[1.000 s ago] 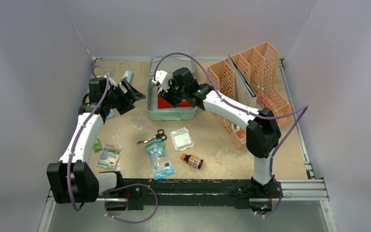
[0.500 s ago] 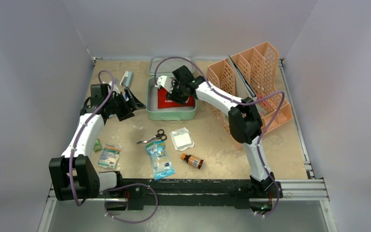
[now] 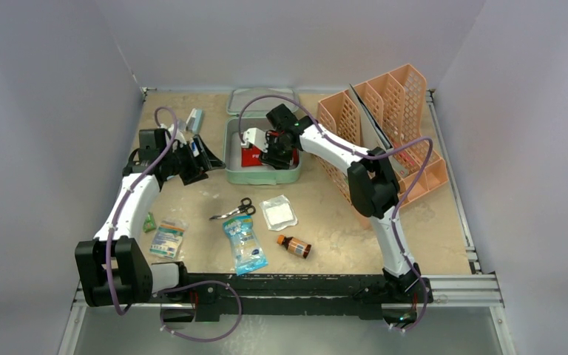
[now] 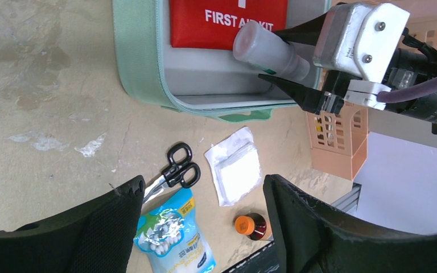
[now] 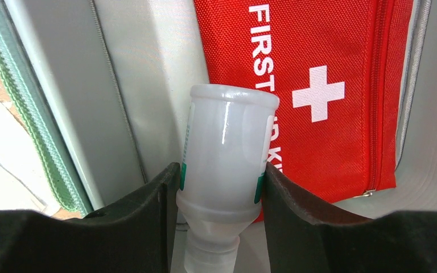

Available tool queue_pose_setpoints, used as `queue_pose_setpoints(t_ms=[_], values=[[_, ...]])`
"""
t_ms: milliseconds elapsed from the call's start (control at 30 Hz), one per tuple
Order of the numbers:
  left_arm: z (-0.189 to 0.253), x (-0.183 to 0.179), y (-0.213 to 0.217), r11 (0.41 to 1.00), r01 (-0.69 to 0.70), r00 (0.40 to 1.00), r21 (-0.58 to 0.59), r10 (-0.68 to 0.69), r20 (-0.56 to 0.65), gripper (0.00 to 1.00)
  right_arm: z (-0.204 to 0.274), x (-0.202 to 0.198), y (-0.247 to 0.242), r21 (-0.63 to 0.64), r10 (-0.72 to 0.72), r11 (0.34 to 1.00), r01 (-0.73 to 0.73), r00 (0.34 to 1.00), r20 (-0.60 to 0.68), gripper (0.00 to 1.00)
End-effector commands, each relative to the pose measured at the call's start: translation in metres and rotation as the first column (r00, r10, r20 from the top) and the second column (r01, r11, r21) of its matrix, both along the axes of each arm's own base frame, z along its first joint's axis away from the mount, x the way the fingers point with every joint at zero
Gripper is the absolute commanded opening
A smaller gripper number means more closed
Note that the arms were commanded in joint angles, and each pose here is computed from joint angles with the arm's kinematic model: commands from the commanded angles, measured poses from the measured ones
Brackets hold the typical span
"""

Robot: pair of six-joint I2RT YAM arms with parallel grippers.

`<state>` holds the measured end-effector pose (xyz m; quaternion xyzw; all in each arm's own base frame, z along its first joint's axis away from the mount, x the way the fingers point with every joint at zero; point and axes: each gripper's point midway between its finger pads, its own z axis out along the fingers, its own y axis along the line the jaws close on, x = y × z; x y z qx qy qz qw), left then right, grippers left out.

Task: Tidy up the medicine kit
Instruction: Place the pill bottle in the medicine box.

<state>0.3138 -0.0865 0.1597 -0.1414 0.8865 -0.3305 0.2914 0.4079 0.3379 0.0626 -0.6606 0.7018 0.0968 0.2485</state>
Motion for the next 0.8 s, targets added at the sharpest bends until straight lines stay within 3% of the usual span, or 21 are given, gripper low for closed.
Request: queue_pose_setpoints(t_ms=[0, 133, 433, 500, 600, 767], values=[[0.004, -0.001, -0.005, 0.998, 0.052, 0.998, -0.021, -0.051, 0.04, 0.74, 0.007, -0.011, -0.005, 0.0, 0.049, 0.999, -0.049, 0.999, -0.023, 0.44], [0.006, -0.002, -0.005, 0.999, 0.053, 0.997, -0.012, -0.052, 0.05, 0.74, 0.006, -0.009, -0.012, -0.04, 0.041, 0.998, -0.042, 0.999, -0.015, 0.56], [0.009, -0.002, -0.007, 0.998, 0.062, 0.996, -0.022, -0.061, 0.061, 0.74, 0.017, -0.012, -0.027, -0.076, 0.026, 0.997, -0.023, 0.999, 0.032, 0.67], [0.01, -0.002, -0.007, 0.998, 0.063, 0.996, -0.018, -0.061, 0.064, 0.74, 0.021, -0.013, -0.026, -0.066, 0.028, 0.997, -0.026, 0.999, 0.025, 0.64], [0.011, -0.005, -0.006, 0.998, 0.062, 0.996, -0.012, -0.061, 0.071, 0.74, 0.033, -0.019, -0.018, -0.018, 0.031, 0.999, -0.031, 1.0, -0.001, 0.49], [0.012, -0.006, -0.002, 0.999, 0.044, 0.995, 0.014, -0.045, 0.086, 0.74, 0.057, -0.029, -0.004, 0.09, 0.042, 0.995, -0.041, 0.999, -0.011, 0.5]])
